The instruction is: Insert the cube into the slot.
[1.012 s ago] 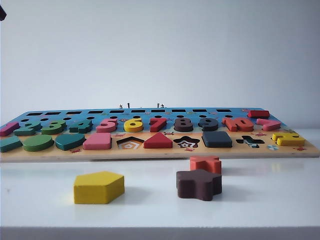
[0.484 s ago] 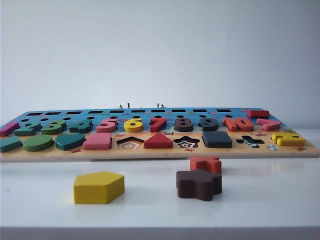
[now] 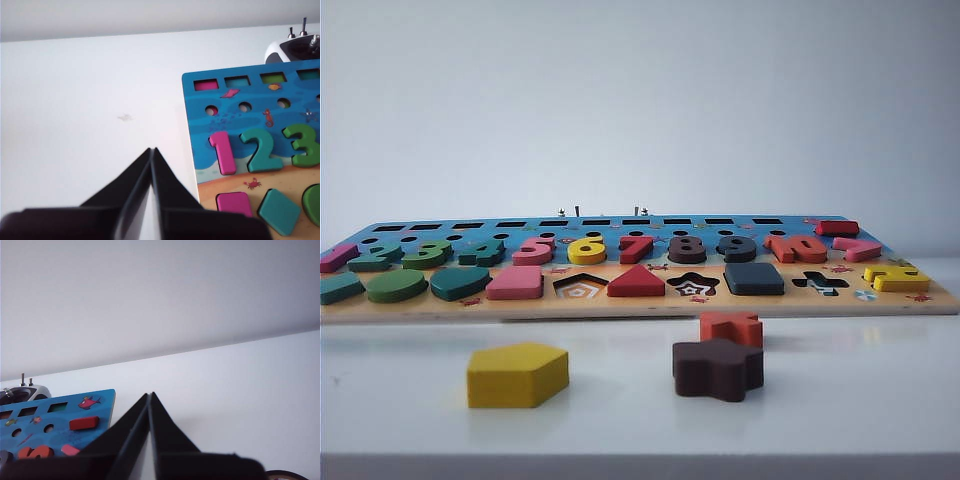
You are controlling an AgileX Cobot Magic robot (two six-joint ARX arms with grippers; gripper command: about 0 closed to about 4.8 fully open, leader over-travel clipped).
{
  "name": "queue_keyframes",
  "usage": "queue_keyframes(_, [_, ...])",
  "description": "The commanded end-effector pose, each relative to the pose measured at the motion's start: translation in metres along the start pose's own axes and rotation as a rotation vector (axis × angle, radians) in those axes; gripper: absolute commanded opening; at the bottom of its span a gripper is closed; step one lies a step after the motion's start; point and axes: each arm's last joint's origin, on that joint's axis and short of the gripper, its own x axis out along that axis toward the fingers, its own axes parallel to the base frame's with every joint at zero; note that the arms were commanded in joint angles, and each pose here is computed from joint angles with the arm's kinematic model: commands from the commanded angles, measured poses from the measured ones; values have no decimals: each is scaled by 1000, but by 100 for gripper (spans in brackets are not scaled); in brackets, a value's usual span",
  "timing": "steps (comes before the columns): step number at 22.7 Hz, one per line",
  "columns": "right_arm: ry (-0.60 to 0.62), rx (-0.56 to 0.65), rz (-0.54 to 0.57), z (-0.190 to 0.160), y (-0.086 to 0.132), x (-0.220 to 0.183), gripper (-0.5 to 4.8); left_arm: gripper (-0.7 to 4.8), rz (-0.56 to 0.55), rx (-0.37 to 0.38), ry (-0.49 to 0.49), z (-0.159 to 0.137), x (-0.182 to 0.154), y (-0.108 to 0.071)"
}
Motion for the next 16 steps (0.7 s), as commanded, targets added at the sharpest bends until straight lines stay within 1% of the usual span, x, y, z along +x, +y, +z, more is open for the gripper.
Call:
queue_keyframes(1, [-24,3,-17,2,-1,-2,-5,17,6,5,-18,-7,1,0])
queue_keyframes(5, [-27,3,-21,2,-2,-2,-5,17,8,15,-13,-22,2,0])
queue_keyframes(7, [-27,3,-21,2,-2,-2,-5,17,8,32,-13,-28,3,-1])
queue_keyframes(13, [-22,2,-22,2,-2,-2,-4,17,7,29,-13,-28,2,-1])
queue_keyframes(16, [-22,2,-22,2,-2,-2,-4,17,9,27,-41,-26,0,0])
